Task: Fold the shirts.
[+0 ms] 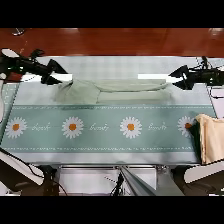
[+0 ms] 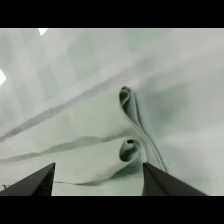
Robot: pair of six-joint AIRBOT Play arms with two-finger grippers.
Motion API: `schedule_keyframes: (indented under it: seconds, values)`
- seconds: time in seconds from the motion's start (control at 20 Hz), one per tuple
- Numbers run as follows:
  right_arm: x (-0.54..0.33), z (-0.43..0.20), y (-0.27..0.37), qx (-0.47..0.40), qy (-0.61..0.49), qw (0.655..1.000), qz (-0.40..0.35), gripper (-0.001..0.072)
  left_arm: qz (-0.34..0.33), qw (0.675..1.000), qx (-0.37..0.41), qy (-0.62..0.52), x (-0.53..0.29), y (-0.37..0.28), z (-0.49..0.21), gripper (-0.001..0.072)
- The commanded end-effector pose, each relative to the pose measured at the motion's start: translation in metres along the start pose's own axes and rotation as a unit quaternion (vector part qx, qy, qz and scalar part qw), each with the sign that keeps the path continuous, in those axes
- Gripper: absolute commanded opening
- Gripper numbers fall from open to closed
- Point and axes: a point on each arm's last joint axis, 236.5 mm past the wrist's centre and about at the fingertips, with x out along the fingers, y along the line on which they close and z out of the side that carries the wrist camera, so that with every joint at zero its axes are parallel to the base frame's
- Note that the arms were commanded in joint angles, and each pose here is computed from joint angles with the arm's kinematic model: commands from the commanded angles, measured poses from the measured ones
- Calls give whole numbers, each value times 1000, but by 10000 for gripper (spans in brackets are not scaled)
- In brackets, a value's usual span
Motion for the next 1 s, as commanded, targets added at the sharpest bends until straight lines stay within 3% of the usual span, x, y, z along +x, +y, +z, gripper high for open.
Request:
schedule_keyframes:
  seconds: [0.0,0.1,0.35,0.5,0.7,0.75,0.85,0.9,0.95]
  values:
    - [-31,-10,-33,12,39,999,-21,633,166,984,-37,42,-74,87,-34,700]
    - [-34,-21,-60,15,59,996,-67,633,188,981,-39,4,-101,99,-38,700]
    - [-2,-34,-52,8,84,996,-41,633,41,982,63,-172,-84,5,-47,700]
    - [25,-45,-38,-7,104,994,-27,633,-26,978,121,-166,-55,-49,-90,700]
    - [61,-66,-17,-16,133,991,-12,627,-37,973,183,-139,-12,-91,-115,699]
    - [66,-70,-11,-24,136,990,-12,543,-37,969,192,-148,-3,-101,-113,699]
    - [63,-75,6,-53,149,987,-2,18,-38,965,211,-150,13,-115,-117,699]
    - [52,-75,16,-77,154,985,4,22,-39,965,217,-142,19,-120,-123,696]
    - [38,-74,21,-91,152,984,3,22,-41,965,223,-133,24,-123,-129,558]
